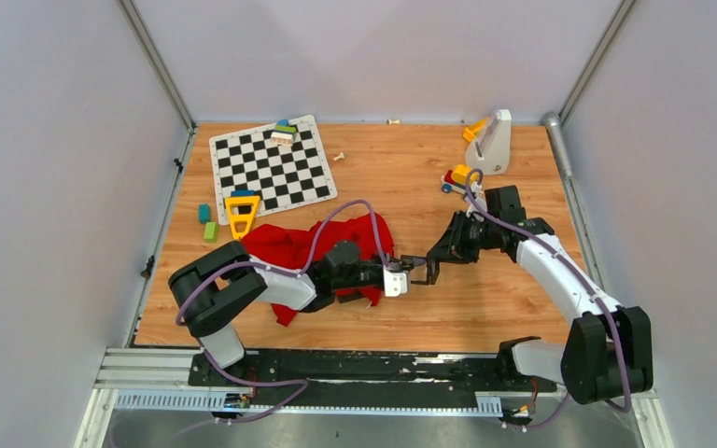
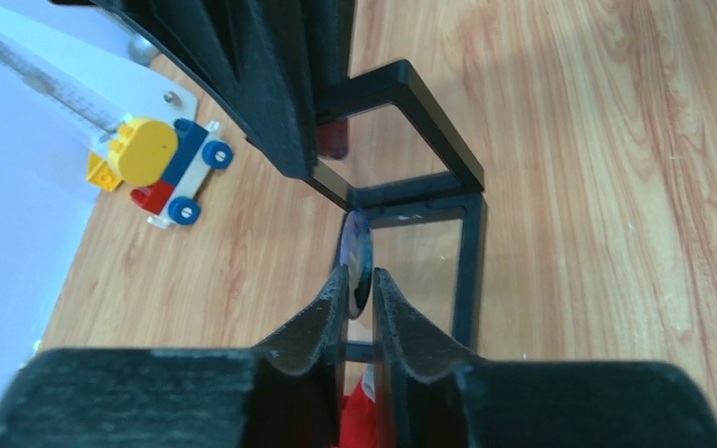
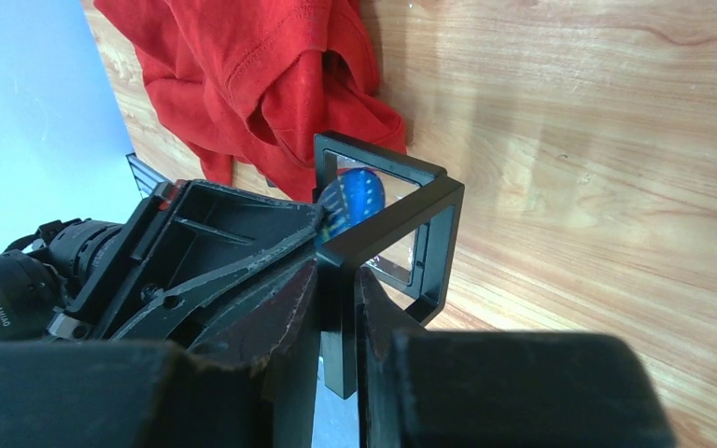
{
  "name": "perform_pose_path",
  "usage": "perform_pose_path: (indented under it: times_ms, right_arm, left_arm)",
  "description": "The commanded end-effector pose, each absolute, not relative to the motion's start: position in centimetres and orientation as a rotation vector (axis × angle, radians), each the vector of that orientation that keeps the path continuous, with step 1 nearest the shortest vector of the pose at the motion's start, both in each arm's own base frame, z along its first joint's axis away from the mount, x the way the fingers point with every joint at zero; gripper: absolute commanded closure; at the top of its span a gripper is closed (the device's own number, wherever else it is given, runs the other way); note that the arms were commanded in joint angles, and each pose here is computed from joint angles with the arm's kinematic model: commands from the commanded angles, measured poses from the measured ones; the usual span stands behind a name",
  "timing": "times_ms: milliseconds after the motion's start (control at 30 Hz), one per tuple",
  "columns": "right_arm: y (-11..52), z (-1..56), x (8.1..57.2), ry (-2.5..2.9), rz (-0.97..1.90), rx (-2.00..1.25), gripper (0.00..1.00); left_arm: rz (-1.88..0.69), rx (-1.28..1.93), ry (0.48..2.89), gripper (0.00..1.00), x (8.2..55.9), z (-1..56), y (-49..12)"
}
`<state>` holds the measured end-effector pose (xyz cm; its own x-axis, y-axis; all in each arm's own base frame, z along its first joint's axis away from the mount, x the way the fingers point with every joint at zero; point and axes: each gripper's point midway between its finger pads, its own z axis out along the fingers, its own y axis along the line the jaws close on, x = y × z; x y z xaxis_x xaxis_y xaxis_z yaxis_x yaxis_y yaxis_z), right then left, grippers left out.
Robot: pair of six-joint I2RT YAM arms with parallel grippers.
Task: Remove the brooch from the garment
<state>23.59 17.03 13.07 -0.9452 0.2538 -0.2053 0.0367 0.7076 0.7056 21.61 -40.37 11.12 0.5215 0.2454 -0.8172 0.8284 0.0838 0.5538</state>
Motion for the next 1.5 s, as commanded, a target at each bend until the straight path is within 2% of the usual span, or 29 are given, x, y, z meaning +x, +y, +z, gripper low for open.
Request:
perform_pose_path:
  times_ms: [0,167,367,567,767,1133,1400,1467]
  right_arm:
    - [17.0,15.1,25.4,2.545,1.09,0.228,1.0]
    - [16.3,14.9,26.0,2.538,1.057,0.26,1.0]
    - [15.1,13.7,26.9,2.537,0.968,0.309,1.0]
    - [12.8,12.6,28.9,2.513,0.859,0.39,1.0]
    - [9.5,11.0,31.9,2.489,0.61,0.534,1.0]
    - [5.7,8.6,36.4,2.497,0.309,0.633,0.99]
    - [5.7,6.2,38.2,2.566,0.265,0.63,0.89]
    - [5.9,6.1,38.7,2.576,0.263,0.624,0.81]
  left_arm:
    - [-0.598,1.518,0.957,0.72,20.7,10.9,-41.4]
    - [-0.642,1.553,0.982,0.61,20.2,10.3,-41.7]
    - [-0.679,1.541,1.027,0.52,20.0,10.4,-41.9]
    - [-0.687,1.375,1.09,0.47,21.2,13.1,-41.7]
    - [-0.684,1.276,1.218,0.44,22.6,13.8,-41.6]
    - [-0.564,1.184,1.377,0.46,25.3,13.3,-40.3]
    - [-0.609,1.118,1.456,0.46,26.5,12.8,-39.7]
    - [-0.61,1.118,1.461,0.46,26.5,12.8,-39.6]
